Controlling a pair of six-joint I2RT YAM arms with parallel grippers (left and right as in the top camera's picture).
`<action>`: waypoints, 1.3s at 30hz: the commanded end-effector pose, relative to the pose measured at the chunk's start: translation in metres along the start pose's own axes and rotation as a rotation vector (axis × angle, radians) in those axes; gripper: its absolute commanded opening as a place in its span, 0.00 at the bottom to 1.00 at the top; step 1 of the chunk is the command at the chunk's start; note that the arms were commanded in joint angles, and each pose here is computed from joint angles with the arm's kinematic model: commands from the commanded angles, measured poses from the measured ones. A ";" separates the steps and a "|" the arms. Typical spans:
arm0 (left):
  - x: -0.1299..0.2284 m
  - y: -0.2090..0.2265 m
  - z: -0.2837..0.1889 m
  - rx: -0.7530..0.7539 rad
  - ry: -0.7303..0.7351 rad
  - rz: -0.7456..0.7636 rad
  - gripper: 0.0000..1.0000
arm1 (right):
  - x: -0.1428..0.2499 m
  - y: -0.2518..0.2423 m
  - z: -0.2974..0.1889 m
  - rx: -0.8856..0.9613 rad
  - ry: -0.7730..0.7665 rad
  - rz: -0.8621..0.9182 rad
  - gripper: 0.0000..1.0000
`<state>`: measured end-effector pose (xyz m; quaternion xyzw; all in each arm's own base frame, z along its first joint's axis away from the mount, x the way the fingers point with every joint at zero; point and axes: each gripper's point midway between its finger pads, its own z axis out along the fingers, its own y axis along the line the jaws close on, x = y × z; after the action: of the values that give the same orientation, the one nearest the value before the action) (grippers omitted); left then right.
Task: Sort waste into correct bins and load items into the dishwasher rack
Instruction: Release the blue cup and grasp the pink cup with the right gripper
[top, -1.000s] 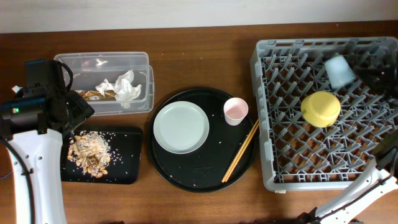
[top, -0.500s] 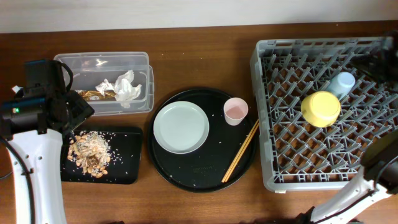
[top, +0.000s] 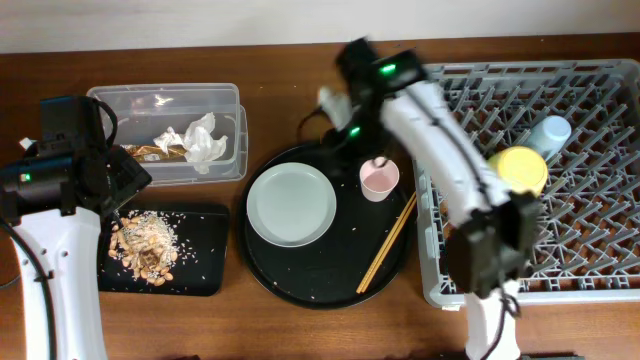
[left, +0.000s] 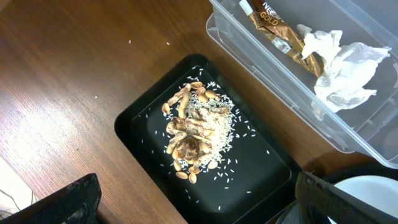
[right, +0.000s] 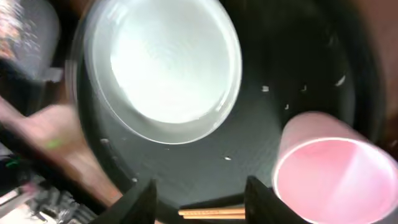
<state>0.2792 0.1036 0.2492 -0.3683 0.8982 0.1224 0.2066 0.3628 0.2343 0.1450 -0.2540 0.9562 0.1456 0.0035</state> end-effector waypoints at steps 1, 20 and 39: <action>-0.002 0.002 -0.004 0.004 -0.015 -0.021 1.00 | 0.006 -0.028 0.030 0.319 0.075 0.141 0.45; -0.002 0.002 -0.004 0.004 -0.015 -0.021 1.00 | 0.011 -0.072 0.058 0.360 0.083 0.319 0.04; -0.002 0.002 -0.004 0.004 -0.015 -0.021 0.99 | 0.133 -0.287 -0.225 -0.536 -0.883 0.523 0.04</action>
<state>0.2790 0.1035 0.2491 -0.3683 0.8983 0.1225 0.2062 0.4039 -0.1310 0.2557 0.1520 0.9150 0.3178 0.1968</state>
